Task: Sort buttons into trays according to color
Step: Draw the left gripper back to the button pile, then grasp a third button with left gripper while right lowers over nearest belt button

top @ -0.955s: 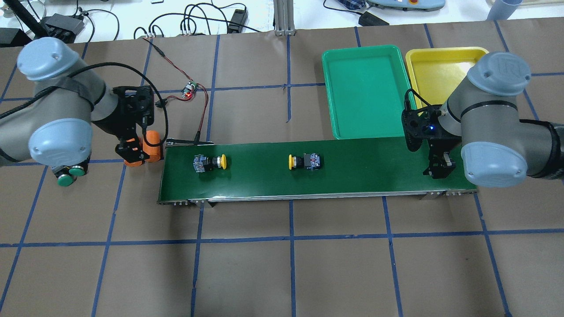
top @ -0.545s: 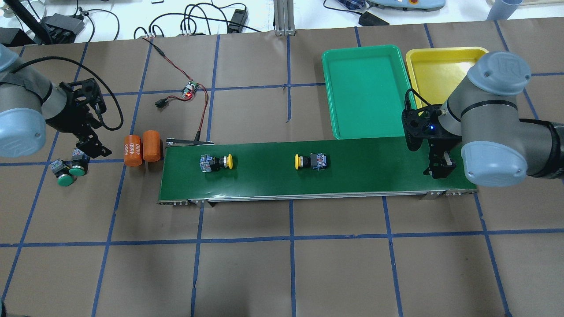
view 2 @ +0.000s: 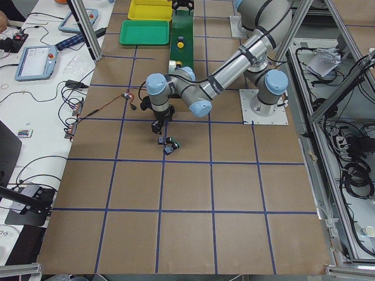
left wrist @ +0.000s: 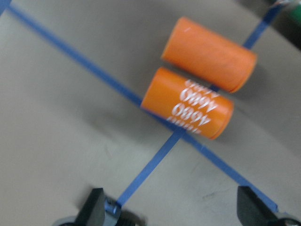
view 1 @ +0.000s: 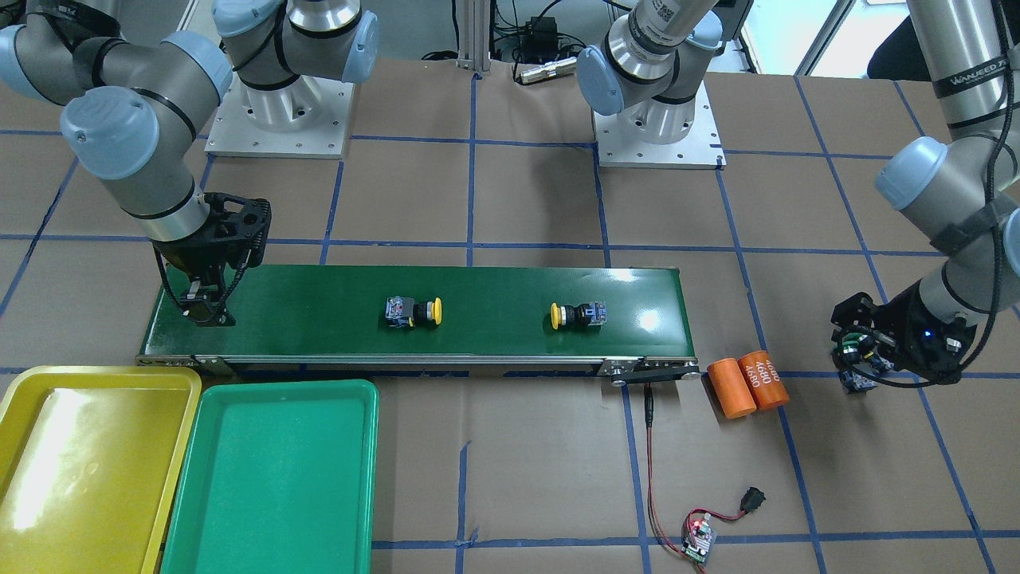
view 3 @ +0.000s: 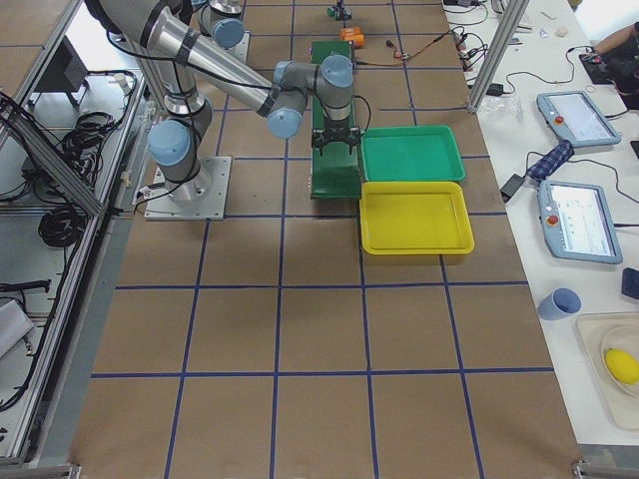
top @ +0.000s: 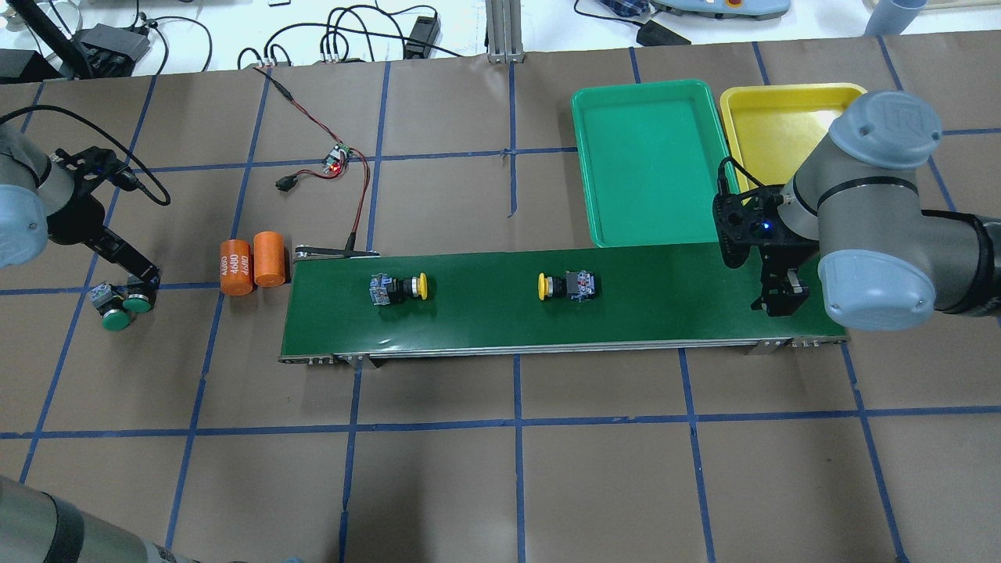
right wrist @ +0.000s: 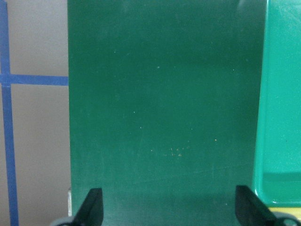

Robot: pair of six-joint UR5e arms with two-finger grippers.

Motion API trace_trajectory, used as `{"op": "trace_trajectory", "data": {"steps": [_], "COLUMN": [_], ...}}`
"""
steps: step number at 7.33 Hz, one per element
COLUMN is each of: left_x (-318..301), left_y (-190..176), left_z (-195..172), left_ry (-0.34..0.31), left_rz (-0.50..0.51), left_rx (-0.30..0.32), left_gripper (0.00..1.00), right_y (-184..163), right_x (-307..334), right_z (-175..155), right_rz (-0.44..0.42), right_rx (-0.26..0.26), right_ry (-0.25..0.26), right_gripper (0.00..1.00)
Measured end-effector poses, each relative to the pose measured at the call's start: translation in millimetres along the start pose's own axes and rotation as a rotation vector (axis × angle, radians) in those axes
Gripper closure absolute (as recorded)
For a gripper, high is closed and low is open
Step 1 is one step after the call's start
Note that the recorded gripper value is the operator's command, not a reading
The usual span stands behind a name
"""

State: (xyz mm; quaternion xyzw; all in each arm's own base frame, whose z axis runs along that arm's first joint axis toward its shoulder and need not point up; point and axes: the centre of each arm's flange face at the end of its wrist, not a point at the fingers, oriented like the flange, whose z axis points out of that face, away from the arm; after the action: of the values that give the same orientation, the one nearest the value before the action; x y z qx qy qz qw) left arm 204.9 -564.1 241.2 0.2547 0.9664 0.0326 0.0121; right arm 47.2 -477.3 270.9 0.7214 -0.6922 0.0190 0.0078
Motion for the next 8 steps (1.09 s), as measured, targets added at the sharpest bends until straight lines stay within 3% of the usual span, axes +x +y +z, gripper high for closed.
{"op": "trace_trajectory", "data": {"steps": [3,4,5,6,8], "left_x": [-28.2,-33.0,-34.8,-34.0,-25.3], "left_y": [3.3,2.7,0.8,-1.1,-3.6], "left_z": [42.5,54.9,64.2,67.0,58.9], "left_ry": [0.042,0.033,0.031,0.031,0.042], "left_rz": [-0.092,-0.102,-0.106,-0.107,-0.126], "left_rx": [0.008,0.016,0.019,0.019,0.01], "left_gripper": [0.0,0.32,0.91,1.0,1.0], "right_y": [0.1,-0.2,-3.5,-10.6,-31.3], "right_x": [-0.2,-0.4,-0.9,-1.4,-2.9], "right_z": [0.1,-1.5,-3.4,-4.1,-5.9], "right_rz": [-0.001,0.0,-0.007,-0.02,-0.012], "right_rx": [-0.002,-0.003,-0.011,-0.022,-0.03], "right_ry": [0.0,0.004,0.01,0.013,0.02], "right_gripper": [0.0,0.0,0.0,0.0,0.0]}}
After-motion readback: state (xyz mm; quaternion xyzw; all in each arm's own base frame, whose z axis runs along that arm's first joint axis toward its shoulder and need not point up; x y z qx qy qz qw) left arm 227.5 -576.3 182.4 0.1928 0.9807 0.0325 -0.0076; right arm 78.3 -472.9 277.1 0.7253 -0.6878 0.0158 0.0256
